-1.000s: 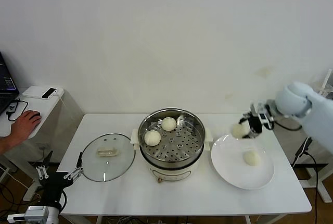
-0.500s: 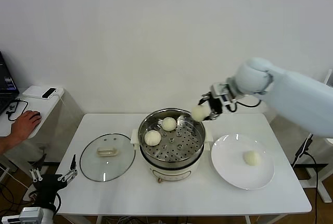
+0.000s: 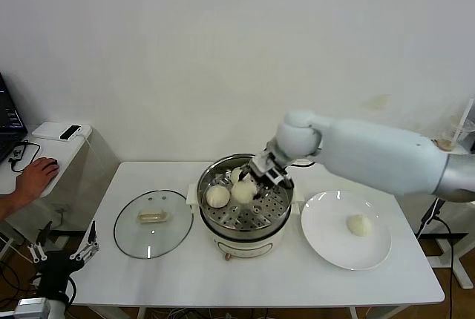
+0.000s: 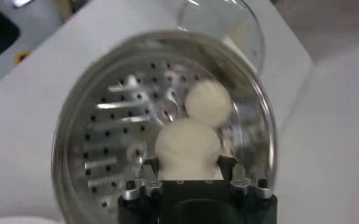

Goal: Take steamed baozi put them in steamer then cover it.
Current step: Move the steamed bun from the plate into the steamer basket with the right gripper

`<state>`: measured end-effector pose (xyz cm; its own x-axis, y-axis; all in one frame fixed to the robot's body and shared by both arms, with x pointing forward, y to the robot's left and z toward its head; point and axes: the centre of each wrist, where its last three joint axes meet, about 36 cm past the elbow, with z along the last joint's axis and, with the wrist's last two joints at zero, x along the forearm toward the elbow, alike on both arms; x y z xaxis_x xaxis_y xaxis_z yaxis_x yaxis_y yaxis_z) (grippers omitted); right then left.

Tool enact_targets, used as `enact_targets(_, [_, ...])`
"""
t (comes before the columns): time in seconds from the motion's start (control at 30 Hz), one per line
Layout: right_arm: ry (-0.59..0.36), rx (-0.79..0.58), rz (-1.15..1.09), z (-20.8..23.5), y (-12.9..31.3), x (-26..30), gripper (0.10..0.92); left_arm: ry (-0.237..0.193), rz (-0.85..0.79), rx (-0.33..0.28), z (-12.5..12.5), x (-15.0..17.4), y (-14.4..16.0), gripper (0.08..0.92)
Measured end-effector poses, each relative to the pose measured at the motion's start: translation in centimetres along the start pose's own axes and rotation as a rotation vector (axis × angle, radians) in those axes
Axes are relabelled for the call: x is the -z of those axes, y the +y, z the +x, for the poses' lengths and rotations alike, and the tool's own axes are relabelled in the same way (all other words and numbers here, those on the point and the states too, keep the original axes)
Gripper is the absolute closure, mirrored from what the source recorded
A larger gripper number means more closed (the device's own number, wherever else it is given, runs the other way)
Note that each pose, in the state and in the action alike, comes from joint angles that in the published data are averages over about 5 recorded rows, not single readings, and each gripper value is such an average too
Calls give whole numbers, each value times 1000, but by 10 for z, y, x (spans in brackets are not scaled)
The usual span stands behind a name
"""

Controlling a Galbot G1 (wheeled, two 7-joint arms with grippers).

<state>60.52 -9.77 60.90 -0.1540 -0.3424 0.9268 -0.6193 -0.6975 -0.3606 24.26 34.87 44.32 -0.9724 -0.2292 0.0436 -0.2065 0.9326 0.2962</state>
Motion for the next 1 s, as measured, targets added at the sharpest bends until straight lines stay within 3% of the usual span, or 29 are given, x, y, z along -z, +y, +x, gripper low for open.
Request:
enact_targets(0.37, [26,86,220,-14,-1,14,411,4,3,12,3,-2,2,177])
enact_targets(0.8, [26,143,322,-18,6,23,404,-2,5,14,2,-1,2,177])
enact_targets(1.0, [31,144,340,-16,5,23,291,-3,5,15,2,-1,2,177])
